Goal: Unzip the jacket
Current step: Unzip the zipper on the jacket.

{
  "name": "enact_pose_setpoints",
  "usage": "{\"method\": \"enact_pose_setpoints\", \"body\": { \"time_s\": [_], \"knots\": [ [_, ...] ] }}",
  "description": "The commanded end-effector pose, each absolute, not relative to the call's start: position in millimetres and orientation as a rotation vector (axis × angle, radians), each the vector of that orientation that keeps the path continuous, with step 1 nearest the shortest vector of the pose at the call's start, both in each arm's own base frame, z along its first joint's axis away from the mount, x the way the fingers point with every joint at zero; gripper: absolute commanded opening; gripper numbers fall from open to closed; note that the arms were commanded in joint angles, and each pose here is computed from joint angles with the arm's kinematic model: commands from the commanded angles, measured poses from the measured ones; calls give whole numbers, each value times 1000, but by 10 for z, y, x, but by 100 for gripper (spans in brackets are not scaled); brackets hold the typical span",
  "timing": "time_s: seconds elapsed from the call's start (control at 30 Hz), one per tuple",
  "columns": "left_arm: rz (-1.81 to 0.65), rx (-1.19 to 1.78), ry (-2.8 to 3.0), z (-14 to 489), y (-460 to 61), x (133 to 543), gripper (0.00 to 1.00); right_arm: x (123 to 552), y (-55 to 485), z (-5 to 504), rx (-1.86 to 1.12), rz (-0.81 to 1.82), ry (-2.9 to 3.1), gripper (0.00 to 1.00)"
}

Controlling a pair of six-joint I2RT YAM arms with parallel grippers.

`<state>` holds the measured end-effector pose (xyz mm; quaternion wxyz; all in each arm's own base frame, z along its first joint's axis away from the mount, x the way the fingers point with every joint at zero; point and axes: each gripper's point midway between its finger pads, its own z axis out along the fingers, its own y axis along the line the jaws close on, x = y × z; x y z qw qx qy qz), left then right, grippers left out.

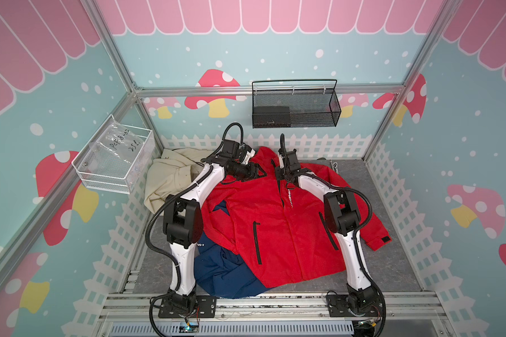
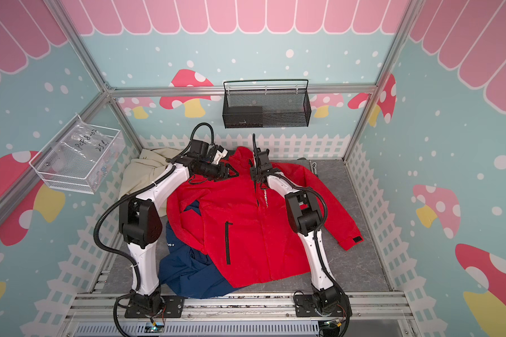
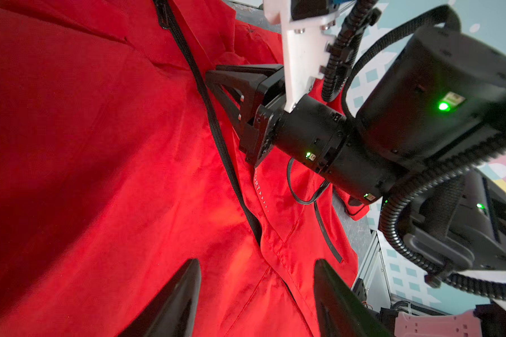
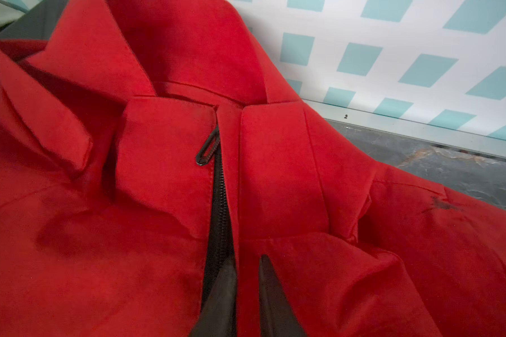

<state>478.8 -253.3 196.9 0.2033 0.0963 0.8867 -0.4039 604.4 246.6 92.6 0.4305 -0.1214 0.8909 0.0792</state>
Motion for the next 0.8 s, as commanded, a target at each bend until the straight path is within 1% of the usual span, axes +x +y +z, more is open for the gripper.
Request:
{"method": "enact_pose_setpoints", "body": {
  "time_s": [0.0,0.13,0.3,0.43,0.57,0.77],
  "knots": [
    [-1154,293,2410,2213,-2503,4753,64,6133,2519,911,-310,201,2189,17],
    [-1129,297,2412,2203,-2474,4737,64,6166,2614,1006,-375,232,2140,15],
    [-1091,317,2397,2268,-2445,4747,64,6205,2595,1089,-422,193,2109,1],
    [-1015,346,2396,2324,-2411,4782,64,6213,2588,1248,-486,187,2060,0],
    [-951,386,2385,2373,-2405,4808,64,6138,2612,1577,-540,240,1953,0],
    [-926,426,2384,2342,-2392,4770,63,5842,2633,2010,-581,332,1799,0]
  ]
}}
